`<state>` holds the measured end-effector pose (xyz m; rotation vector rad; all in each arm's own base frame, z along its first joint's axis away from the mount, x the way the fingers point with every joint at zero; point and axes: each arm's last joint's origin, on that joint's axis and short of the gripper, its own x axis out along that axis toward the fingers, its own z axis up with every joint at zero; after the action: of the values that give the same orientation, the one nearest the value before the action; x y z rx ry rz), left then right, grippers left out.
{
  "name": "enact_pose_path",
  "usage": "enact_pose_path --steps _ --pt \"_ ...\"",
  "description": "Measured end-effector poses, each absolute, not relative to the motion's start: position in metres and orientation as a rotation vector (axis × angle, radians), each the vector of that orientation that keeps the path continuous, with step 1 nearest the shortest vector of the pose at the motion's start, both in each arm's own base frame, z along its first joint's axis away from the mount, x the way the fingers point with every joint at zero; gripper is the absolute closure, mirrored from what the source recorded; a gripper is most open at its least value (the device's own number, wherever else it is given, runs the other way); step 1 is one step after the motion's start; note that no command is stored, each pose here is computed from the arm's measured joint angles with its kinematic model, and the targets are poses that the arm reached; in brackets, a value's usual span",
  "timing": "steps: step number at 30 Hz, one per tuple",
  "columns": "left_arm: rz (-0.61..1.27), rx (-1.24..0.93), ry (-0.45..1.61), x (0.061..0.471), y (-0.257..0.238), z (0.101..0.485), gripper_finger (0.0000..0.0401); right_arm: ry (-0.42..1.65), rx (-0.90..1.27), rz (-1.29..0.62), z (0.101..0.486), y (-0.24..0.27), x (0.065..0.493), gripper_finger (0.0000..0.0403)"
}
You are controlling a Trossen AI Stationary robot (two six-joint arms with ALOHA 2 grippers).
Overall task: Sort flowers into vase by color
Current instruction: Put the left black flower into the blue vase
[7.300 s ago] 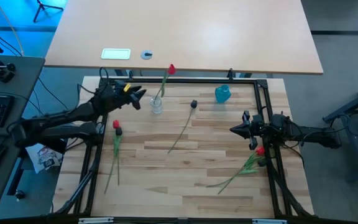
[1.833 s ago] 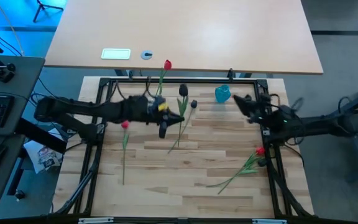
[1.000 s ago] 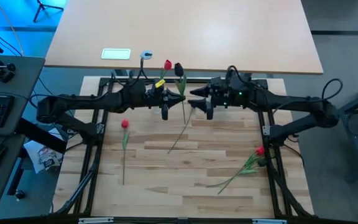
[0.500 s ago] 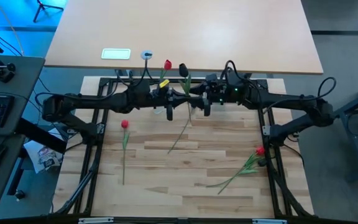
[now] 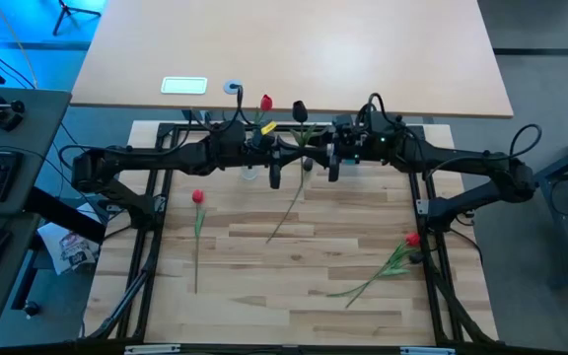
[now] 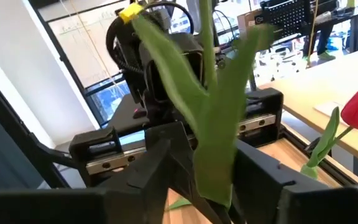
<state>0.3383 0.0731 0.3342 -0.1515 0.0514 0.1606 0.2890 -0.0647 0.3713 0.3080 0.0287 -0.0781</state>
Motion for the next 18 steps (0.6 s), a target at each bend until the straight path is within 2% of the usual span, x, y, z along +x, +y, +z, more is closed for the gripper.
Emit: enact_pose_path --steps 5,14,18 --pt "0.17 -0.132 0.041 0.3384 0.0733 0.3352 0.0401 0.038 0.287 -0.085 0.3705 -0.0649 0.2887 0.028" --pt "0.175 -0.124 -0.028 0.3385 0.074 0.3418 0.0401 0.029 0.244 -0.111 0.371 -0.0656 0.2889 0.0269" --pt "0.174 -0.111 -0.023 0.3382 0.0739 0.3418 0.0401 0.02 0.216 -0.107 0.3721 -0.0656 0.289 0.0276"
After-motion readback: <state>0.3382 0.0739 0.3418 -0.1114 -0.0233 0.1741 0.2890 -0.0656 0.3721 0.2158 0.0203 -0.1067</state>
